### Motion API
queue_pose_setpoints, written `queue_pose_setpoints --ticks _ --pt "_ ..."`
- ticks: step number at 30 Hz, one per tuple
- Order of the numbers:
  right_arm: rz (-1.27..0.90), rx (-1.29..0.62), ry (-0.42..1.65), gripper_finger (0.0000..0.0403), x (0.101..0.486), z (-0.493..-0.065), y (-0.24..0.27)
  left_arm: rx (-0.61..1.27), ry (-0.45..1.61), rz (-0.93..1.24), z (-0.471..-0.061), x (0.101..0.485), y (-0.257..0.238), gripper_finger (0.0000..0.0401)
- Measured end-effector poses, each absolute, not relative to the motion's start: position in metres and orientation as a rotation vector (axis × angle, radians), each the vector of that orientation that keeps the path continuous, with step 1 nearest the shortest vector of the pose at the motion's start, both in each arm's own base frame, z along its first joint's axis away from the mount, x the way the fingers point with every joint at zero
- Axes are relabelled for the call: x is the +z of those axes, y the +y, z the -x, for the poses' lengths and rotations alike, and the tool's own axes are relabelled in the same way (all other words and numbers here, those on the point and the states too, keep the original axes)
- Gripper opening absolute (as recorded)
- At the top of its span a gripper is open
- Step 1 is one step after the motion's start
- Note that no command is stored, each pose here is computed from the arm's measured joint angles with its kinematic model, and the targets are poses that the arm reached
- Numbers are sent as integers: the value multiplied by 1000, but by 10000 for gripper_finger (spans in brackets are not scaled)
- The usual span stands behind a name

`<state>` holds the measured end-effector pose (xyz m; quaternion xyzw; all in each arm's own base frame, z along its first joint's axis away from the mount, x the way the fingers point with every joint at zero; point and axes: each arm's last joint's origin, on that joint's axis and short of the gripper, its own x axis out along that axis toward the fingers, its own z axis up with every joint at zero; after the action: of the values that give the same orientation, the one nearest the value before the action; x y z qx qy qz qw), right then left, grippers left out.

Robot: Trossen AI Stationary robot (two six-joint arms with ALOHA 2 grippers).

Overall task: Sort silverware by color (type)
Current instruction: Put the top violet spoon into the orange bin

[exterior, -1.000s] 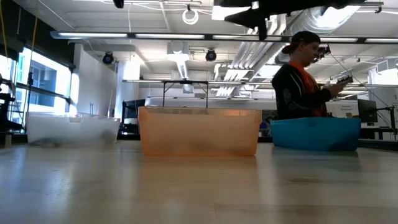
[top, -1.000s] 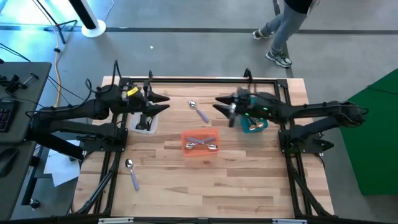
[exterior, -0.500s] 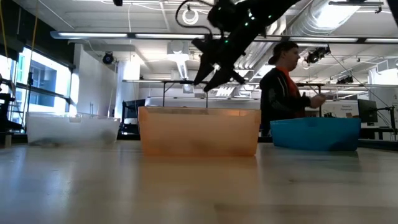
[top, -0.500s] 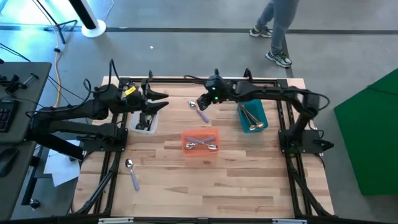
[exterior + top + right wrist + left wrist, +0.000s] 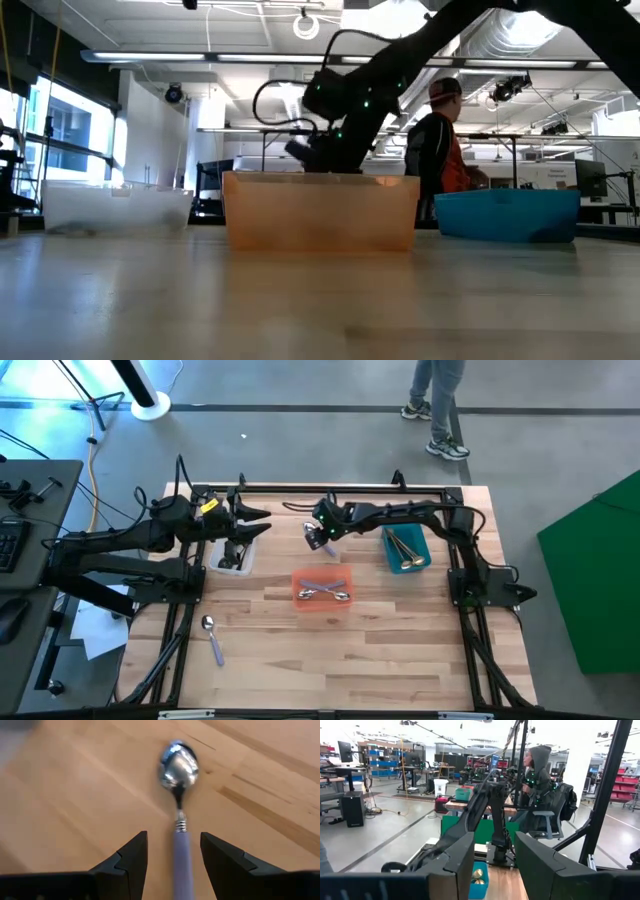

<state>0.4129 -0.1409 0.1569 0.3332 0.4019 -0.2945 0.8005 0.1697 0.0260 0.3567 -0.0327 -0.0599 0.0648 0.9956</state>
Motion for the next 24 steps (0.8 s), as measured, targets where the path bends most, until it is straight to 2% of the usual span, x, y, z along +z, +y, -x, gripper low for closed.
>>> queue_pose_setpoints --ticks 18,21,24 --pt "-569 -715 931 165 113 -423 -134 129 -125 66 -170 357 26 131" --pt "-505 -741 948 148 113 -423 -129 132 -124 66 -170 357 26 131" --pt "-463 -731 973 113 112 -423 -124 137 -125 66 -170 357 26 131"
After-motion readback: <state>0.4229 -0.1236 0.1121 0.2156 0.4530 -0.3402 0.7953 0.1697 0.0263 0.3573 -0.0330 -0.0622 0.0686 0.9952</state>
